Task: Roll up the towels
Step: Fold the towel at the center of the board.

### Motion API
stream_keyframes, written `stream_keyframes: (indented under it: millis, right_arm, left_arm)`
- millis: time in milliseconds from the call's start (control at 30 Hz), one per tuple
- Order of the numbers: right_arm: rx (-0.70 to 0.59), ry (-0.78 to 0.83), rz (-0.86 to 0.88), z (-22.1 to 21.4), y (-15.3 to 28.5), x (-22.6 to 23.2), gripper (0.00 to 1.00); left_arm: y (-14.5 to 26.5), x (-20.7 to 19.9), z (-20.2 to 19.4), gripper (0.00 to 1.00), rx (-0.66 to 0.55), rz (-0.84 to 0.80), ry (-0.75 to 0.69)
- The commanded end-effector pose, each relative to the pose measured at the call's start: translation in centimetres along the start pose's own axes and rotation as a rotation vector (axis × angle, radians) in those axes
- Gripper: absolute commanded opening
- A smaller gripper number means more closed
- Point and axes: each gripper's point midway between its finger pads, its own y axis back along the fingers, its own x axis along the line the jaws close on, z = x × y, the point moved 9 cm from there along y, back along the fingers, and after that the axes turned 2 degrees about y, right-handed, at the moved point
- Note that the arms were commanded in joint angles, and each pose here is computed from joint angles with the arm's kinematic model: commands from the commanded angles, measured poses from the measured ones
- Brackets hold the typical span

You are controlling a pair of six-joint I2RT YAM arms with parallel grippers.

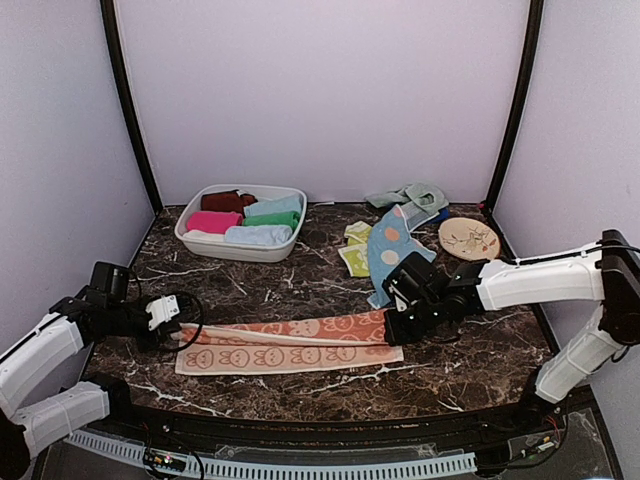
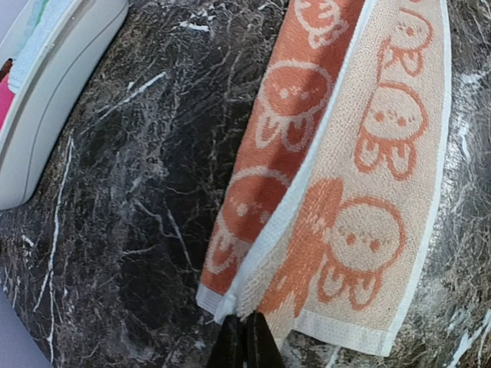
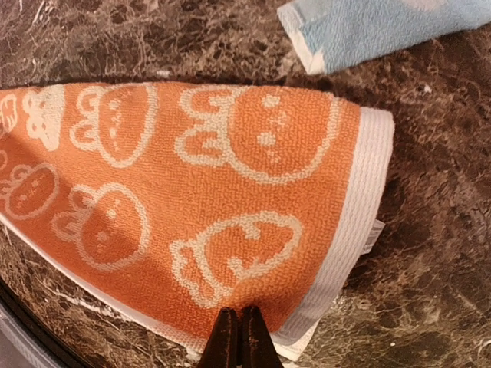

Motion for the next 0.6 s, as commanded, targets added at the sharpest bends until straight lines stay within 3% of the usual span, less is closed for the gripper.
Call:
stream_keyframes:
  millis: [0, 67, 200, 267, 333, 467, 567]
  right_arm:
    - [0.044, -0.024, -0.015, -1.7, -0.8, -0.5, 0.00]
    - [0.058, -0.016, -0.013, -2.2, -1.0, -0.4, 0.01]
    - [0.074, -0.008, -0.002, -2.7, -0.7, -0.5, 0.18]
    - [0.075, -0.002, -0.013, -2.7, 0.0, -0.7, 0.40]
    - [0.058, 0.007, -0.025, -2.2, 1.0, -0.9, 0.53]
    - [0.001, 0.006, 0.003, 0.0, 3.1, -0.8, 0.66]
    - [-0.034, 0.016, 0.020, 2.2, 4.1, -0.3, 0.66]
  left_arm:
    - [-0.4, -2.1, -2.1, 0.00, 0.084, -0.069, 0.014]
    - [-0.3, -2.7, -2.4, 0.06, 0.086, -0.098, 0.025]
    - [0.2, -3.5, -2.6, 0.23, 0.097, -0.130, 0.021]
    - [0.7, -3.3, -2.4, 0.40, 0.103, -0.110, 0.006]
    - [1.3, -3.1, -2.0, 0.49, 0.092, -0.097, -0.024]
    - [2.6, -2.2, -0.5, 0.55, 0.031, -0.070, -0.061]
    - [3.3, -1.5, 0.7, 0.55, -0.002, -0.100, -0.067]
